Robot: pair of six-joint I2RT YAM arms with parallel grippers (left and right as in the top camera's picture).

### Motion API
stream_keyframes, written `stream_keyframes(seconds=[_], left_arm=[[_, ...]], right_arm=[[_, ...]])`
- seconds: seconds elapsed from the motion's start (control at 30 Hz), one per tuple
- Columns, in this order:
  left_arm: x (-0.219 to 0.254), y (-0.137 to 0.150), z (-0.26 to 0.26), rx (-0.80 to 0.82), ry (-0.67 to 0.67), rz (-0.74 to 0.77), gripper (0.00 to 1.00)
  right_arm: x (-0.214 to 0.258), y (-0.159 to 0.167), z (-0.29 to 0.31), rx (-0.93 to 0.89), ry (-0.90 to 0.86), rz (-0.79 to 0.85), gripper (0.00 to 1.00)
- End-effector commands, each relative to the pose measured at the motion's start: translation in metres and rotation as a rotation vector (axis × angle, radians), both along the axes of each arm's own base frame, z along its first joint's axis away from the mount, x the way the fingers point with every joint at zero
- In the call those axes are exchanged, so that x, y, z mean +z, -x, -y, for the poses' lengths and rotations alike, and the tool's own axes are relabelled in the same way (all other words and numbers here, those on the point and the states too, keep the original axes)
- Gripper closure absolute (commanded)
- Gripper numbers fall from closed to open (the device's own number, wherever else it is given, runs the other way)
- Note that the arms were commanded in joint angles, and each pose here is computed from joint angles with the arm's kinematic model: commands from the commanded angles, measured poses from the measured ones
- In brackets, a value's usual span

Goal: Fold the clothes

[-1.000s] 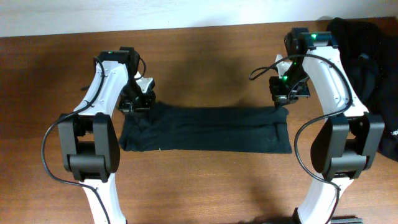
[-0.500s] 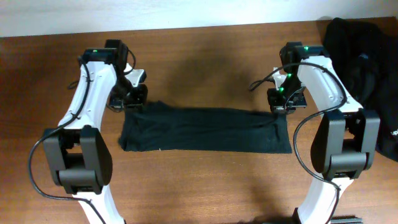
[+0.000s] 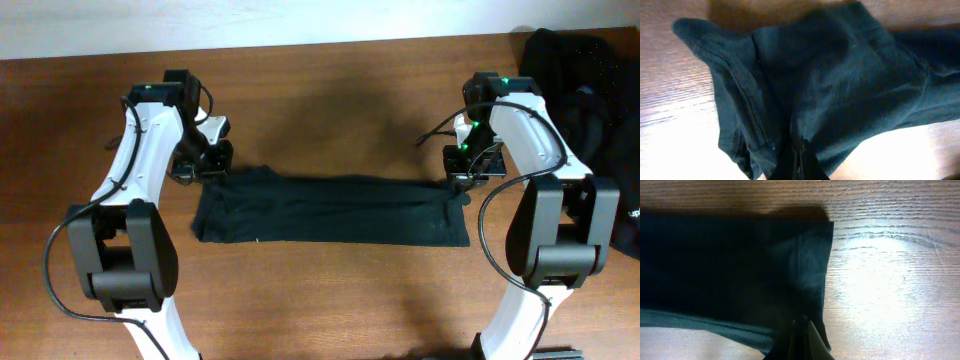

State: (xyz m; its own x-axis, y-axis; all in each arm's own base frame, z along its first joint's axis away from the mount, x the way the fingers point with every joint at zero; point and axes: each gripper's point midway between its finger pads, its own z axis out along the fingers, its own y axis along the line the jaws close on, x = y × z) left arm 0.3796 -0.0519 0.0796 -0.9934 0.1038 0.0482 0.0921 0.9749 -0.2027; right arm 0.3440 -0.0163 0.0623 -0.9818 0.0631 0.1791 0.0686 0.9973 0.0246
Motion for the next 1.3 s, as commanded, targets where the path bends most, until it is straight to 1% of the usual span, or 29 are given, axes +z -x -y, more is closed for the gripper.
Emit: stream_keyframes(seconds=[0.0,0.23,0.27,0.3,0.33,0.37,0.47,0.53,0.57,0.6,0.67,0.77,0.9,1.0,1.13,1.27], left_arm=[[-0.004,0.008,-0.004,0.009,-0.016,-0.010,0.98],[-0.019,0.017,-0.005,0.010,-0.017,-0.039,0.98],[-0.019,0.017,-0.005,0.011,-0.017,-0.039,0.98],[-0.019,0.017,-0.005,0.011,-0.017,-0.038,0.98],[-0.019,0.017,-0.005,0.011,-0.018,-0.038,0.98],[-0.019,0.017,-0.005,0.010,-0.017,-0.039,0.98],[-0.019,0.018,-0.008,0.009,-0.031,-0.041,0.98],[-0.019,0.019,-0.010,0.008,-0.044,-0.045,0.94],[-0.019,0.019,-0.010,0.008,-0.044,-0.047,0.92],[-0.019,0.019,-0.010,0.008,-0.044,-0.049,0.85],[-0.019,0.019,-0.010,0.008,-0.044,-0.048,0.74],[-0.019,0.017,-0.010,0.009,-0.042,-0.038,0.73],[-0.015,0.010,-0.009,0.020,-0.018,-0.015,0.73],[-0.006,0.001,-0.003,0.024,0.017,0.014,0.73],[0.007,-0.012,-0.001,0.023,0.030,0.065,0.73],[0.014,-0.025,0.005,0.022,0.062,0.114,0.73]], right_arm=[[0.006,0.000,0.003,-0.006,0.022,0.021,0.96],[0.005,0.002,0.001,-0.008,0.013,0.015,0.96],[0.004,0.003,0.000,-0.009,0.008,0.009,0.91],[0.002,0.006,-0.001,-0.010,0.003,0.000,0.57],[-0.001,0.009,-0.001,-0.010,0.000,-0.011,0.43],[-0.003,0.012,-0.002,-0.011,-0.003,-0.019,0.41],[-0.014,0.020,-0.003,-0.012,-0.007,-0.042,0.39],[-0.017,0.020,-0.004,-0.014,-0.016,-0.040,0.36],[-0.017,0.020,-0.005,-0.015,-0.020,-0.039,0.33],[-0.017,0.019,-0.006,-0.015,-0.023,-0.036,0.31],[-0.016,0.016,-0.006,-0.015,-0.025,-0.023,0.30],[-0.012,0.010,-0.008,-0.016,-0.040,0.000,0.29],[-0.004,-0.001,-0.021,0.001,-0.117,0.039,0.30],[-0.001,-0.007,-0.024,-0.001,-0.136,0.063,0.33],[-0.002,-0.013,-0.027,-0.002,-0.155,0.089,0.34],[-0.001,-0.020,-0.034,0.000,-0.187,0.117,0.38]])
